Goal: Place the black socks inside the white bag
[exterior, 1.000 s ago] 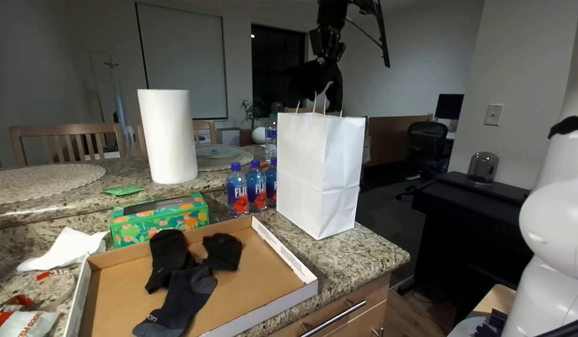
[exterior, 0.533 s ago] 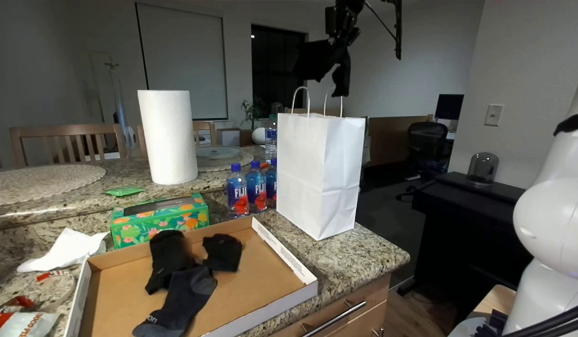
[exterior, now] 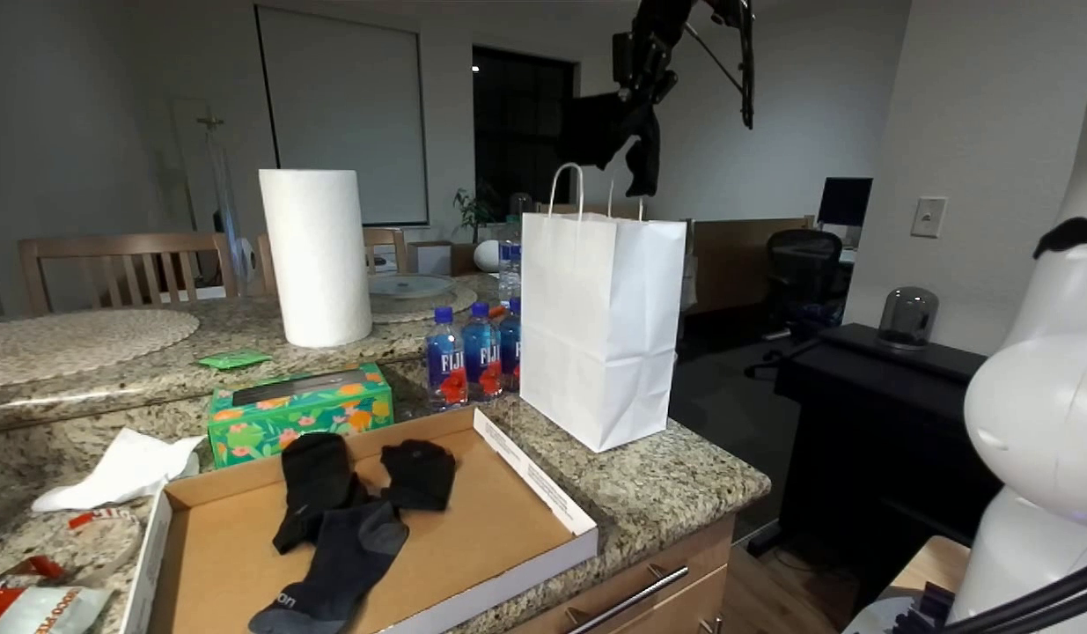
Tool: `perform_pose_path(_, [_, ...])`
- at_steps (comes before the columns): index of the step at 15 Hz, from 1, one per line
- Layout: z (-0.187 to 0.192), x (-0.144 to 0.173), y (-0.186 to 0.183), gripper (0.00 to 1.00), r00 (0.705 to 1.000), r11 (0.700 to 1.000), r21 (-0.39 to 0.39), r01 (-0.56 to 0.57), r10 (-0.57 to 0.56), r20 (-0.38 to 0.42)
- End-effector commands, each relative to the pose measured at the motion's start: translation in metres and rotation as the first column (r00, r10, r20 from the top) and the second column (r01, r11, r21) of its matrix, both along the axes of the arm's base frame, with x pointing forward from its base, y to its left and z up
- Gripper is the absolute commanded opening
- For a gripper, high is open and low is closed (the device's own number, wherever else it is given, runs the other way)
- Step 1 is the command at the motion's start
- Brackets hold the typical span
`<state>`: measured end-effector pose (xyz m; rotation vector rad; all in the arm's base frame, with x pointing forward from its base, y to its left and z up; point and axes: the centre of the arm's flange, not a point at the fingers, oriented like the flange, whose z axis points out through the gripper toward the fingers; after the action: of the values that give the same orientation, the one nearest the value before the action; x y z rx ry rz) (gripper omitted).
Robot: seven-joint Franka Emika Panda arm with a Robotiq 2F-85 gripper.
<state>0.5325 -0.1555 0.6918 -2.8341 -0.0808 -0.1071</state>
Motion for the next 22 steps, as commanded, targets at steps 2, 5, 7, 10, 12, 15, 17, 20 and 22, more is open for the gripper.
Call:
perform_pose_path(2, [-0.024, 0.015, -0.008, 0.1, 0.998, 0.999, 0.003, 0.053, -0.053, -0.043])
perform_pose_path(5, [-0.035, 0.021, -0.004, 0.1, 0.993, 0.995, -0.034, 0.094, -0.096, -0.063])
perform_pose_path(7, [-0.038, 0.022, 0.002, 0.1, 0.99, 0.989, -0.077, 0.126, -0.13, -0.057])
perform_pose_path(10, [-0.035, 0.022, 0.017, 0.1, 0.984, 0.97, -0.173, 0.171, -0.177, -0.022])
perform_pose_path(12, [-0.032, 0.023, 0.032, 0.1, 0.982, 0.952, -0.246, 0.184, -0.191, -0.003])
perform_pose_path(15, [-0.033, 0.023, 0.062, 0.1, 0.98, 0.911, -0.372, 0.18, -0.199, -0.013])
perform_pose_path(17, [-0.036, 0.02, 0.08, 0.1, 0.979, 0.883, -0.438, 0.171, -0.202, -0.025])
perform_pose_path(20, [-0.044, 0.019, 0.103, 0.1, 0.978, 0.855, -0.496, 0.153, -0.201, -0.046])
perform_pose_path(22, [-0.05, 0.016, 0.112, 0.1, 0.977, 0.846, -0.513, 0.149, -0.205, -0.055])
